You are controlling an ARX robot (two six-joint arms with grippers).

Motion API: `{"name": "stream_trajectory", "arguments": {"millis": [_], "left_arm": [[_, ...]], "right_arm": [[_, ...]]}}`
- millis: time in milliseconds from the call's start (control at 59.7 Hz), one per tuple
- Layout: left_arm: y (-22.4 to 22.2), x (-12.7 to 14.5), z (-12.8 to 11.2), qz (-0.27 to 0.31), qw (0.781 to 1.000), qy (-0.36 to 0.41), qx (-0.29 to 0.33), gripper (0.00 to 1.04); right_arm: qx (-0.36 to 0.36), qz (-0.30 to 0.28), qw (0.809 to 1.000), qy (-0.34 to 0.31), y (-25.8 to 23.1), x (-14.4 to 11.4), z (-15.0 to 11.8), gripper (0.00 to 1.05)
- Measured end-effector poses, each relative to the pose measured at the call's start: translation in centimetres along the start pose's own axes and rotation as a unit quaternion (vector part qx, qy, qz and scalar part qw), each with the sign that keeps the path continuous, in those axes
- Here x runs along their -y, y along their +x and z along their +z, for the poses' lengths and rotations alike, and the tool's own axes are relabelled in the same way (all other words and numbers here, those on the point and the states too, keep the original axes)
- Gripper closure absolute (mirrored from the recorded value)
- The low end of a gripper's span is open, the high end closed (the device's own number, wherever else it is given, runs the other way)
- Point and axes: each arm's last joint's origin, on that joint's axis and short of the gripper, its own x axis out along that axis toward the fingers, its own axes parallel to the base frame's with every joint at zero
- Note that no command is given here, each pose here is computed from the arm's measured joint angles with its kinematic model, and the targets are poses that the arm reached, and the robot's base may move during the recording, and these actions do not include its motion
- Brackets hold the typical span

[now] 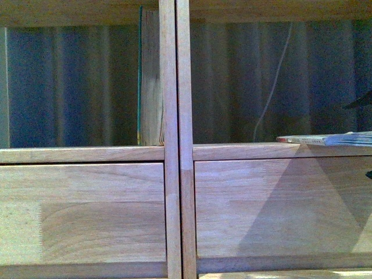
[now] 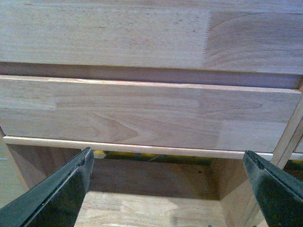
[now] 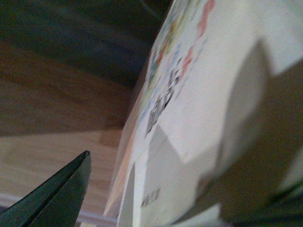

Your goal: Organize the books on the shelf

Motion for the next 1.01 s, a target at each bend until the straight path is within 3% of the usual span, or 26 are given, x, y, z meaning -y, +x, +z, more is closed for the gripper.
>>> {"name": "stream_trajectory", "arguments": {"millis": [151, 670, 838, 854, 921, 1005], "left_arm": [[0.0, 0.0, 0.0, 0.0, 1.0, 0.0, 0.0, 0.07], [0.0, 0.0, 0.0, 0.0, 1.0, 0.0, 0.0, 0.07], [0.0, 0.0, 0.0, 0.0, 1.0, 0.0, 0.0, 0.07], [0.0, 0.0, -0.1, -0.007, 1.0, 0.002, -0.006, 0.07], [0.5, -0.4, 0.0, -0.148, 0.987, 0.033, -0.057, 0.07], [1.1, -1.1, 0.3, -0.226, 0.972, 0.03, -0.058, 0.07]], "right_arm": [[0.006, -0.029, 1.0, 0.002, 0.6, 0.6, 0.2, 0.08], [0.01, 0.003, 0.999, -0.033, -0.2, -1.0, -0.2, 0.82], [0.011, 0.028, 0.998, -0.049, -1.9, -1.7, -0.3, 0.97], [0.01, 0.034, 0.998, -0.051, -2.1, -1.9, -0.3, 0.97], [0.011, 0.049, 0.997, -0.062, -3.1, -2.4, -0.3, 0.97], [0.005, 0.071, 0.994, -0.079, -4.0, -3.1, -0.2, 0.97]]}}
